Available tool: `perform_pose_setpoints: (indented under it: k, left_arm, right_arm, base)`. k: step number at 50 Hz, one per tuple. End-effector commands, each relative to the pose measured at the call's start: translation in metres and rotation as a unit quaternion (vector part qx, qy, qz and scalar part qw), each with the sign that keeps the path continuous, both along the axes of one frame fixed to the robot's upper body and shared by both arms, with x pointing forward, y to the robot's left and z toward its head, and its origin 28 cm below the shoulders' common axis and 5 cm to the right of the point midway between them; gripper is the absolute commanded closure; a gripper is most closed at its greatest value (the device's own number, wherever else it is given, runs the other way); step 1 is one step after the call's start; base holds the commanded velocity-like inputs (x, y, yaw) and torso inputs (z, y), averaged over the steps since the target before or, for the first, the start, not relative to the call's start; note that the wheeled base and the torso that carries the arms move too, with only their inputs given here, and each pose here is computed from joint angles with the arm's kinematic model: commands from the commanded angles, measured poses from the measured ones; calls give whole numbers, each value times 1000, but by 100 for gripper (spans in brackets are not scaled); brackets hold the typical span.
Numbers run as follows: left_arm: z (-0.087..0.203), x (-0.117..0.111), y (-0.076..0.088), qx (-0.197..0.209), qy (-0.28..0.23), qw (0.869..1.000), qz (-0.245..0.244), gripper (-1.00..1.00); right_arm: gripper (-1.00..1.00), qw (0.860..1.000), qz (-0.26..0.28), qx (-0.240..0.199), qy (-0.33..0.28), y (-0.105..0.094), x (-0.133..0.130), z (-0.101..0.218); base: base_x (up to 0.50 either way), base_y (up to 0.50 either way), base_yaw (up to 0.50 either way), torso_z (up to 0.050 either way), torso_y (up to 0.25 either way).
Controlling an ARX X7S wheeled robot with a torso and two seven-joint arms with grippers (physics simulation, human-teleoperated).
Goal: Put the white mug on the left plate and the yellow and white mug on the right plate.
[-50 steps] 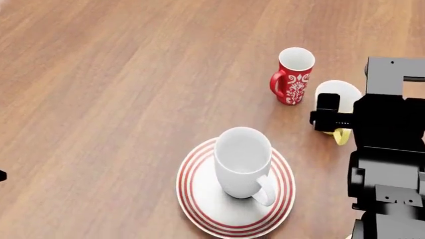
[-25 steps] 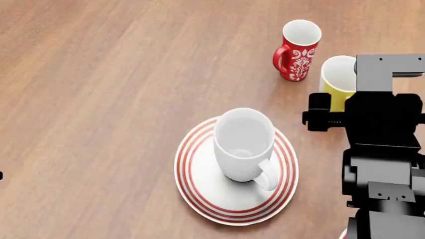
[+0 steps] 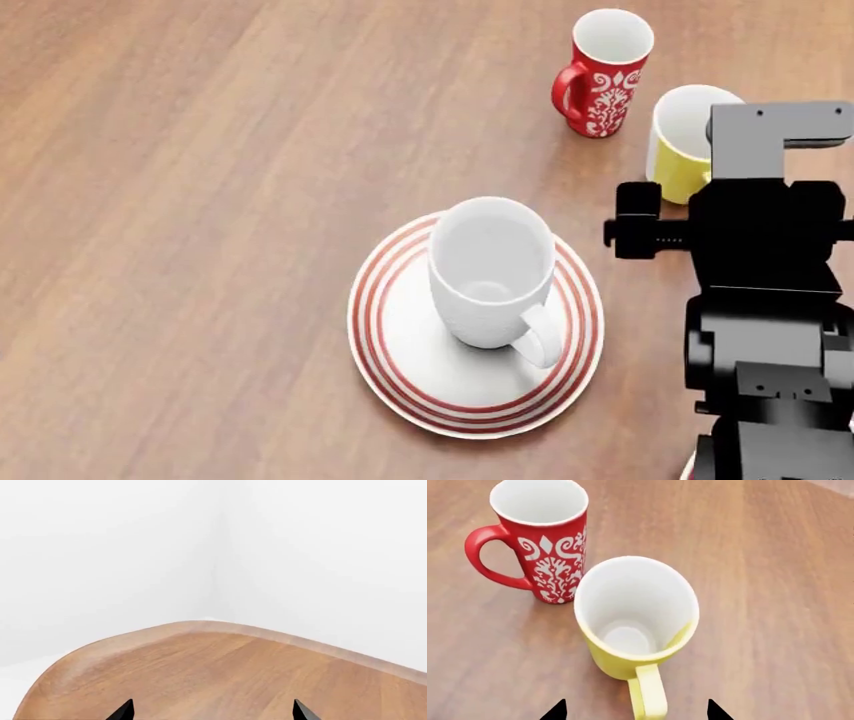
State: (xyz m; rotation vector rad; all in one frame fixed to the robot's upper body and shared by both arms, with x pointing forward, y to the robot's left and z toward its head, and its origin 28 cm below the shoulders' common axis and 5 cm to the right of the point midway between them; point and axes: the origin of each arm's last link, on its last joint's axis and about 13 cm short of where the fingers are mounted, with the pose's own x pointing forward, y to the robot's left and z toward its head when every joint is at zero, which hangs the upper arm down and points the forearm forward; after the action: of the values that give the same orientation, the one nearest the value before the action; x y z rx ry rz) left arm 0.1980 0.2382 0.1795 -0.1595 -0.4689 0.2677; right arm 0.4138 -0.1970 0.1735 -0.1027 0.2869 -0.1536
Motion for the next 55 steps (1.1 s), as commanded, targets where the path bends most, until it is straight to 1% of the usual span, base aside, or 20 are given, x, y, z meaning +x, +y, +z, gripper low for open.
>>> perform_pose_setpoints:
  k: [1,15,21,25,31,40,55]
  left_arm:
    - [0,1,0,-2,-1,1000,-1,-100]
    - [1,0,-1,-2,-2,1000,1,-100]
    - [1,-1,0,5,-3,1000,-1,-100]
    - [1,-1,0,9,-5,1000,-6,-100]
    - [1,-1,1,1,-4,1000,-1,-100]
    - [1,0,1,-3,-3,1000,-1,-100]
    - [1,0,0,0,-5,1000,-2,-100]
  right_arm:
    - [-100,1000,2,-3,-9,0,1,4]
    - [-100,1000,-1,-2,-11,-2,1,3]
    - [-100,1000,-3,-1,-13,-2,1,4]
    - [-100,1000,-6,0,-15,-3,1,4]
    - [-100,1000,-9,3,-20,-3,1,5]
    - [-100,999,-20,8,-38,-6,2,7]
    - [-100,999,-25,12,-47,-8,2,12]
  base:
    - [0,0,0,0,0]
    - [0,0,0,0,0]
    - [0,0,0,0,0]
    - [0,0,0,3,-210]
    - [0,0,0,4,-244]
    - [0,0,0,0,0]
    - [0,0,0,0,0]
